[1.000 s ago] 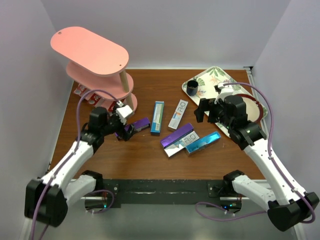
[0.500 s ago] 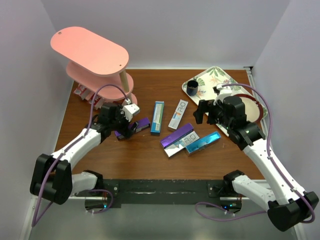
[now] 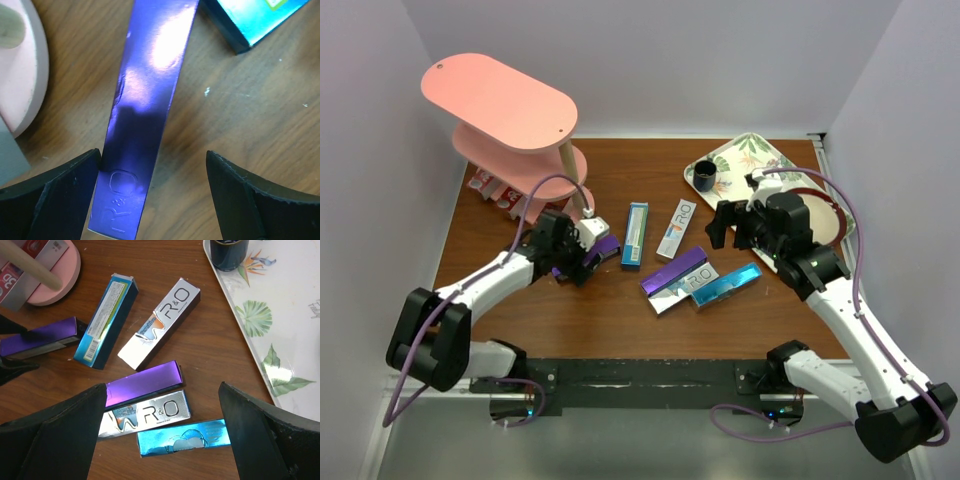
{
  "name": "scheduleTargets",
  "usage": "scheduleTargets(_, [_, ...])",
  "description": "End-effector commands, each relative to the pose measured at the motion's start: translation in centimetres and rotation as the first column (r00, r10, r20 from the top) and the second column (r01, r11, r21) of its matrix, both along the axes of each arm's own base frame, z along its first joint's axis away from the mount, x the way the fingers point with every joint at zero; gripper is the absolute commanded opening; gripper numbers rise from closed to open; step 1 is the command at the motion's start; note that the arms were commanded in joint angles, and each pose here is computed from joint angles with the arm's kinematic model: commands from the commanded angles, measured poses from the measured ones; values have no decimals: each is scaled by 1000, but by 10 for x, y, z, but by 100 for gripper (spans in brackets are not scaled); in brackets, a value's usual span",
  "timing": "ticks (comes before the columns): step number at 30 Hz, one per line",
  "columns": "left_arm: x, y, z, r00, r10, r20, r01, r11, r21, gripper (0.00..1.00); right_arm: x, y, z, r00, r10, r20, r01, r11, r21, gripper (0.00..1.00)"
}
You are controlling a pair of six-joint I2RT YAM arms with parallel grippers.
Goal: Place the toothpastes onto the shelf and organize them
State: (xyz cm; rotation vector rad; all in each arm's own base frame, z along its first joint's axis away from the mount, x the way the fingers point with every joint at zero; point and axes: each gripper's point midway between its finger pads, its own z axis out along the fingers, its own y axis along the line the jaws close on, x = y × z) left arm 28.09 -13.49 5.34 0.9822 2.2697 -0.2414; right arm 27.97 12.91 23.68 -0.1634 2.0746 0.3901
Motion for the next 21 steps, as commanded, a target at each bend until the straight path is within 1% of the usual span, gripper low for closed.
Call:
scheduleTargets(1, [4, -17, 22, 1000, 22, 21, -21, 1000, -10, 92, 4, 1, 7, 999, 8, 34, -8, 1000, 4, 99])
scheduleTargets(3, [7, -22, 26, 999, 48, -2, -48, 998, -31, 92, 4, 1, 5, 999, 9, 31, -9, 1000, 1, 99])
scheduleTargets(4, [6, -25, 24, 996, 83, -31, -84, 995, -54, 92, 5, 0, 5, 1000, 5, 28, -5, 1000, -2, 99])
scheduleTargets(6, [3, -31, 19, 991, 97, -89, -102, 993, -65, 92, 5, 1, 5, 1000, 6, 29, -5, 1000, -4, 99])
scheduleTargets(7, [0, -37, 17, 985, 124, -123, -135, 987, -82, 92, 5, 1, 4, 1000, 5, 25, -5, 1000, -3, 98])
scheduleTargets(9, [-1, -46, 17, 977, 144, -156, -161, 982, -100, 92, 5, 1, 4, 1000, 5, 25, -5, 1000, -3, 99])
scheduleTargets(10, [-6, -54, 19, 967, 176, -184, -201, 971, -128, 92, 5, 0, 4, 1000, 4, 26, -4, 1000, -5, 99])
scheduleTargets(12, [-7, -65, 27, 957, 212, -198, -248, 951, -182, 91, 5, 0, 5, 1000, 1, 27, 0, 1000, -4, 98])
scheduleTargets(14, [-12, -81, 38, 963, 198, -185, -239, 940, -242, 91, 6, 0, 4, 1000, 1, 25, -1, 1000, -6, 99])
scheduleTargets(16, [-17, -90, 45, 960, 215, -178, -257, 929, -265, 91, 6, 1, 3, 1000, 4, 23, -4, 1000, -6, 99])
scheduleTargets(20, [-23, -93, 61, 951, 256, -172, -300, 902, -312, 91, 5, 1, 4, 1000, 6, 28, -6, 1000, -4, 99])
scheduleTargets(21, [-18, -85, 61, 933, 320, -162, -356, 884, -303, 91, 5, 1, 4, 1000, 5, 24, -5, 1000, -5, 99])
